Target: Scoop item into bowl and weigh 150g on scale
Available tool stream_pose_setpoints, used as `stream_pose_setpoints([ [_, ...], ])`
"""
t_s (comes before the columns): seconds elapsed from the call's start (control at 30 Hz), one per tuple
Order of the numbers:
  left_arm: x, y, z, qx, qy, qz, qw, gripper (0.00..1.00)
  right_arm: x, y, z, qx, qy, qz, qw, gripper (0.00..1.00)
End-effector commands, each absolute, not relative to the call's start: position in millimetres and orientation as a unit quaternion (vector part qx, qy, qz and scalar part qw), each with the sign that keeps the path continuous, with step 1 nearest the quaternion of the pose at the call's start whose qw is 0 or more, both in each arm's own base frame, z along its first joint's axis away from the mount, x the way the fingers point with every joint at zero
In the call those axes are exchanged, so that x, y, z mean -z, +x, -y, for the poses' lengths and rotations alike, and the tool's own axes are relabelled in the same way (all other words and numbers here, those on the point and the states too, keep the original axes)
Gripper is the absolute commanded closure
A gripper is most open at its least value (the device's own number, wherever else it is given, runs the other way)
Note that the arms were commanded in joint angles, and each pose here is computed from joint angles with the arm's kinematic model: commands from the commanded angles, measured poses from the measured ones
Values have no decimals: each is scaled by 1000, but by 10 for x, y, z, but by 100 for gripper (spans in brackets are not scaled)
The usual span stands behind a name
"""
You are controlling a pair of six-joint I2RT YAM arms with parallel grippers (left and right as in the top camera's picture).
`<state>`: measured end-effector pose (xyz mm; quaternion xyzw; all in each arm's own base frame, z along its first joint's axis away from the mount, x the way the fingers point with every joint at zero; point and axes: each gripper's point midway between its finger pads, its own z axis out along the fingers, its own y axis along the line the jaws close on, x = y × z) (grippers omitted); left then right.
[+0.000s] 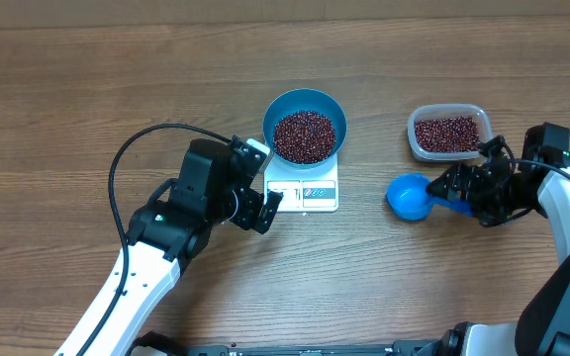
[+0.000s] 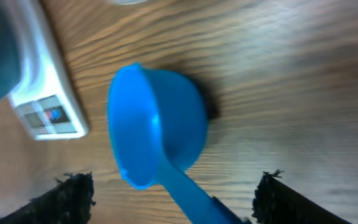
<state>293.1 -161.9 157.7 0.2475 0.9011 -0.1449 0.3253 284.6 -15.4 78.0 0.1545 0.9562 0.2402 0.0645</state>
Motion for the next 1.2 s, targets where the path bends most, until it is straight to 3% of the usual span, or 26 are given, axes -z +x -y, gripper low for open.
stream_pose_setpoints([
  [0.0, -1558, 2945, 1601, 143, 239, -904, 323, 0, -715, 2793, 378, -174, 209, -961, 53, 11],
  [0.17, -1558, 2945, 1601, 143, 239, -904, 323, 0, -706, 2769, 583, -116, 267, -956, 45, 0],
  [0.43, -1557, 2944, 1601, 143, 239, -904, 323, 0, -1005, 2881, 858, -53, 320, -944, 64, 0],
  [0.57, -1557, 2944, 1601, 143, 239, -904, 323, 1, -1389, 3024, 846, -64, 310, -944, 88, 0],
  [0.8, -1557, 2944, 1601, 143, 239, -904, 323, 0, -2751, 3099, 335, -128, 163, -958, 196, 0],
  [0.97, -1557, 2945, 1600, 143, 239, -905, 323, 1, -3584, 2766, -340, -185, 18, -939, 290, 0],
  [1.17, -1557, 2944, 1601, 143, 239, -904, 323, 0, -3921, 2353, -538, -193, -10, -919, 344, 0],
])
